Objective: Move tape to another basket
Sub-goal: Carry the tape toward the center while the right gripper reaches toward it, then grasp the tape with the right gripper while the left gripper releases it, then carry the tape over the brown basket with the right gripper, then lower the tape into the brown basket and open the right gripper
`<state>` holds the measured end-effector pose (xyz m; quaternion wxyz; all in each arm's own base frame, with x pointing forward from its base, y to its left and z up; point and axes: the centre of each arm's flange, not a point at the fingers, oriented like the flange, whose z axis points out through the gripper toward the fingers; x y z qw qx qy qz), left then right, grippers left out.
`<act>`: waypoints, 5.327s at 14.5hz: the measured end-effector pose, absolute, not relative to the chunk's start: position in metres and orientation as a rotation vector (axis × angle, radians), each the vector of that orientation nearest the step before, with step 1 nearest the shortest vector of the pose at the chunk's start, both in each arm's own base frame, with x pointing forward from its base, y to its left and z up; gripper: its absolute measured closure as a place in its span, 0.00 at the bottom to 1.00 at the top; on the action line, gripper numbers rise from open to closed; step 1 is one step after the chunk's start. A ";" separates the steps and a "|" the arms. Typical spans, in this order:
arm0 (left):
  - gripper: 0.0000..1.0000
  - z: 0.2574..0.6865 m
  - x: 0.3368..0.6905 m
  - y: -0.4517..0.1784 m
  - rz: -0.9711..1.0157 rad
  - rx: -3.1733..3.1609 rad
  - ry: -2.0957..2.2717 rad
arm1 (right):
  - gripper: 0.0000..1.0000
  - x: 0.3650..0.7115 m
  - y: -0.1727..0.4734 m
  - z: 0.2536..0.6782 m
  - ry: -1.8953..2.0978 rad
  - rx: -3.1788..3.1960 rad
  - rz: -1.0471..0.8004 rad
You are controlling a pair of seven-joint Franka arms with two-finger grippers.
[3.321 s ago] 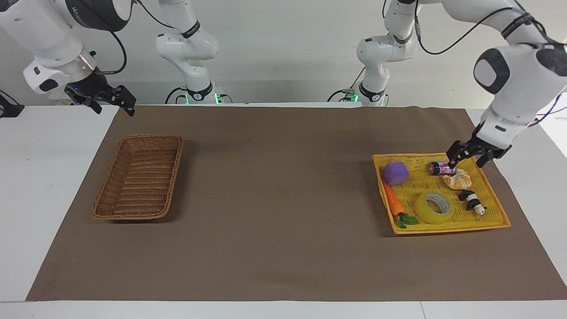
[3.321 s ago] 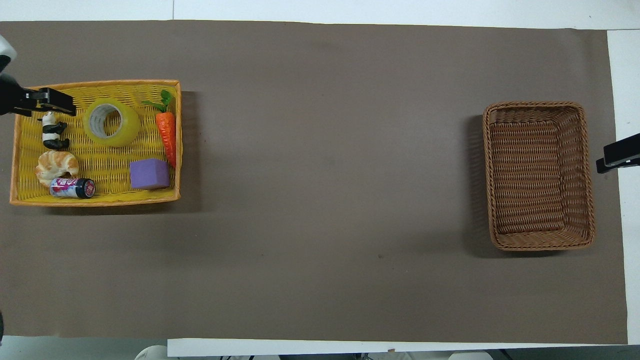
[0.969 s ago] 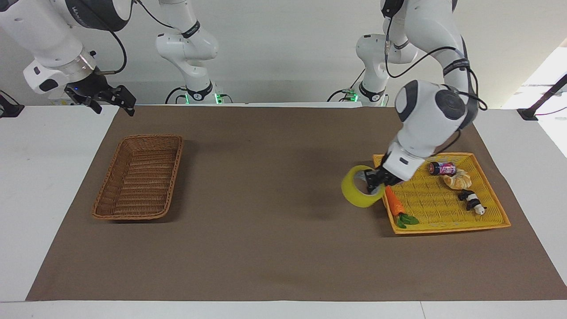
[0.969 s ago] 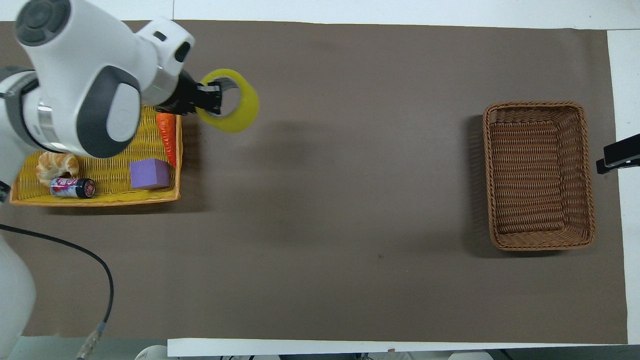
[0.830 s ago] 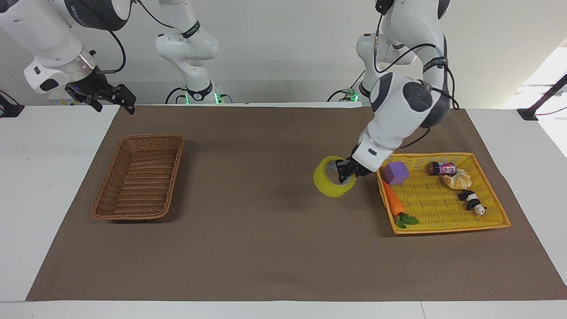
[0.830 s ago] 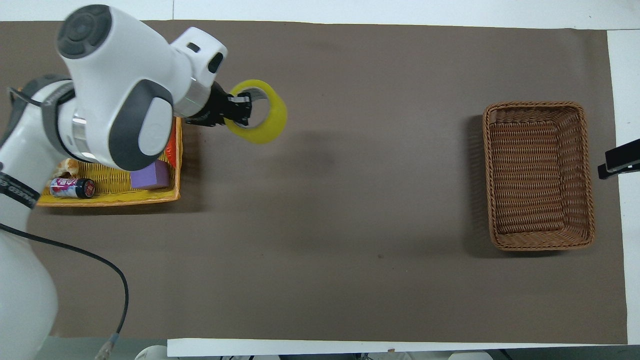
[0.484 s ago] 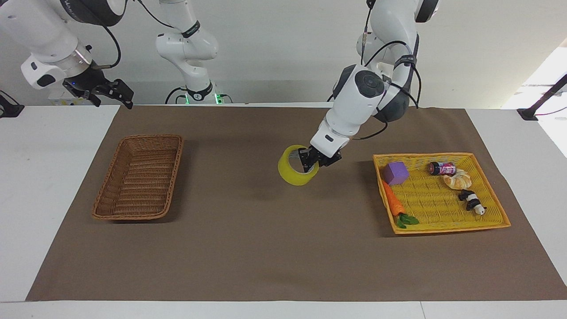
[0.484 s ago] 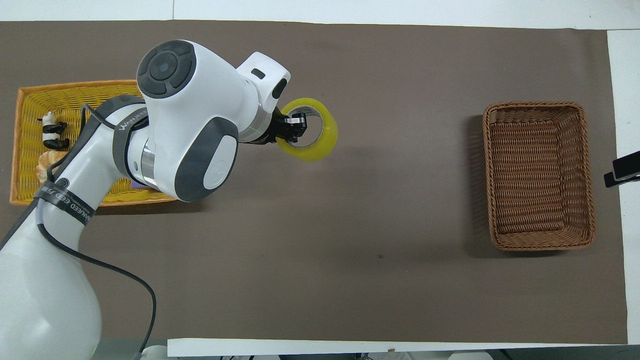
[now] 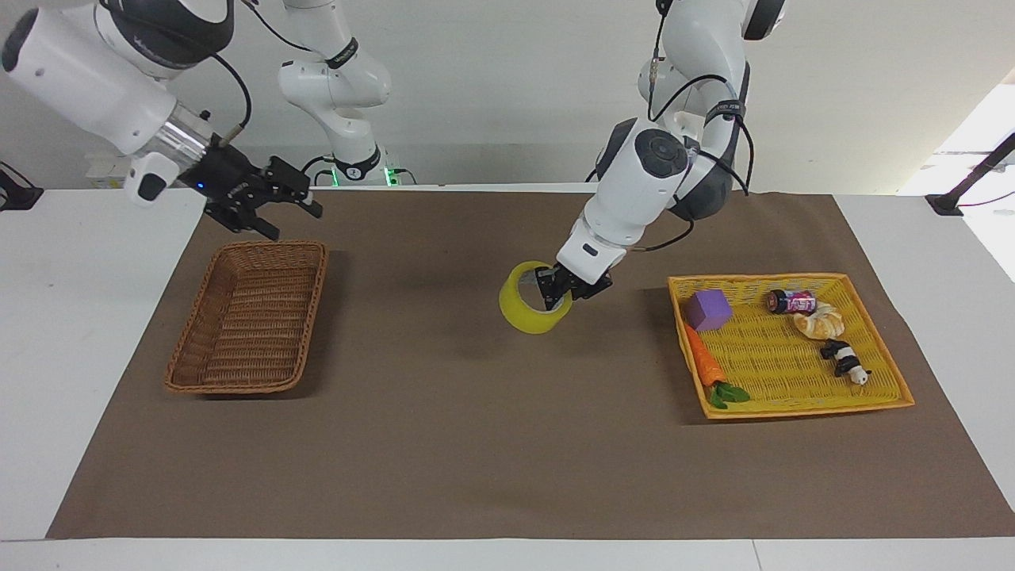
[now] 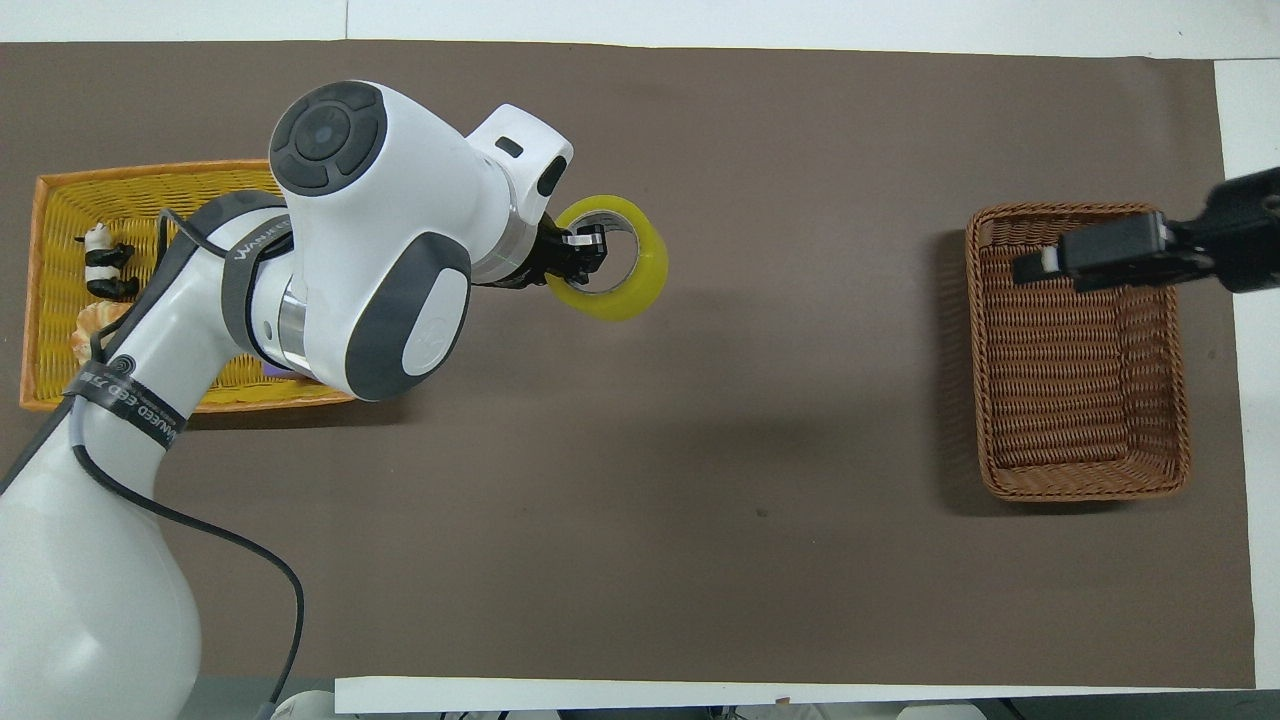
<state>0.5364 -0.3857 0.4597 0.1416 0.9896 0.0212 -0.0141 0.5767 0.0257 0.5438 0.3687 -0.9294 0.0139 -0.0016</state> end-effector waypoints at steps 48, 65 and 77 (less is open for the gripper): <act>0.00 0.599 0.590 -0.022 -0.020 3.003 0.057 | 0.45 0.575 -0.145 0.431 0.110 -2.246 0.013; 0.00 0.652 0.541 -0.035 -0.013 3.189 -0.059 | 0.46 0.512 -0.227 0.315 0.003 -2.279 0.040; 0.00 0.646 0.533 -0.024 -0.082 3.197 -0.028 | 0.00 0.559 -0.200 0.386 -0.414 -2.737 0.024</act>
